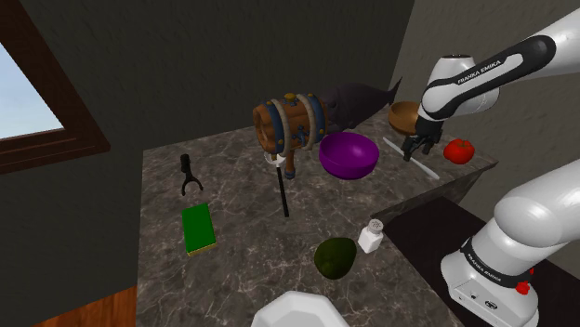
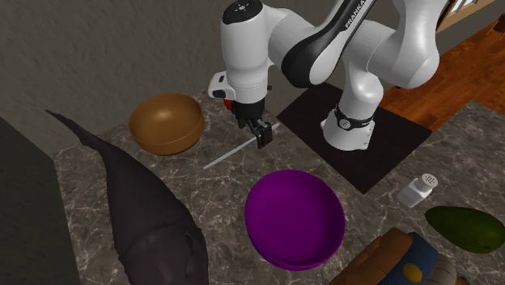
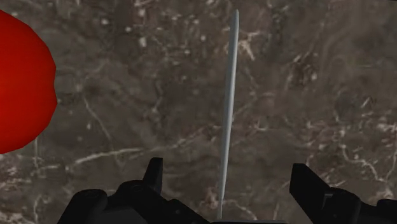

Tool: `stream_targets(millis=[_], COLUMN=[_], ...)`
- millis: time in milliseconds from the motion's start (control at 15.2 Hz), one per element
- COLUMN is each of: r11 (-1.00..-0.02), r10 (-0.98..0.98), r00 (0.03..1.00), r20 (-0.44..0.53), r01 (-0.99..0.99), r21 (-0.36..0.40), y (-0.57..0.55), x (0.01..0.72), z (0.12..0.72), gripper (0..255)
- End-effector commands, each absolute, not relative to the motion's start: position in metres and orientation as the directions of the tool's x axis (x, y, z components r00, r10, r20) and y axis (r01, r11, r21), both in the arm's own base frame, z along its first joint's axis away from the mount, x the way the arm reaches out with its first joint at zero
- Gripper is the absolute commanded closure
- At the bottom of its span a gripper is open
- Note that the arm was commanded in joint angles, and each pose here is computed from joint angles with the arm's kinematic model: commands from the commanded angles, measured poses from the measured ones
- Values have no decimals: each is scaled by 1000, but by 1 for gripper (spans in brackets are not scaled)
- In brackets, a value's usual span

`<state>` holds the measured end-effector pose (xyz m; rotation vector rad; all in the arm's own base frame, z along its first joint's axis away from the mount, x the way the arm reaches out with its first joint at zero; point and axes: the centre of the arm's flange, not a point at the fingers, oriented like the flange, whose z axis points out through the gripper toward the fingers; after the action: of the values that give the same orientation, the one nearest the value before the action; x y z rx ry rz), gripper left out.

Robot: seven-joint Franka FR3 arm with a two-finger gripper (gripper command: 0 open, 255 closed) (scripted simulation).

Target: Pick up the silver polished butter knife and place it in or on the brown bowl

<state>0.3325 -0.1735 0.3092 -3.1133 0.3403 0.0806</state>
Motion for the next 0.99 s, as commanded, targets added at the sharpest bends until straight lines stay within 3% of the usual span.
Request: stream_targets(millis=[0,66,924], r11=[-976,-976,-976], r10=[-216,-216,-216], r00=[975,975,975], r20=[-52,-52,-52], r01=[-216,-216,-216], r21=[-3,-3,-3], y=[-173,-173,-173], x=[332,332,332], z=[309,309,330], gripper=[0,255,255])
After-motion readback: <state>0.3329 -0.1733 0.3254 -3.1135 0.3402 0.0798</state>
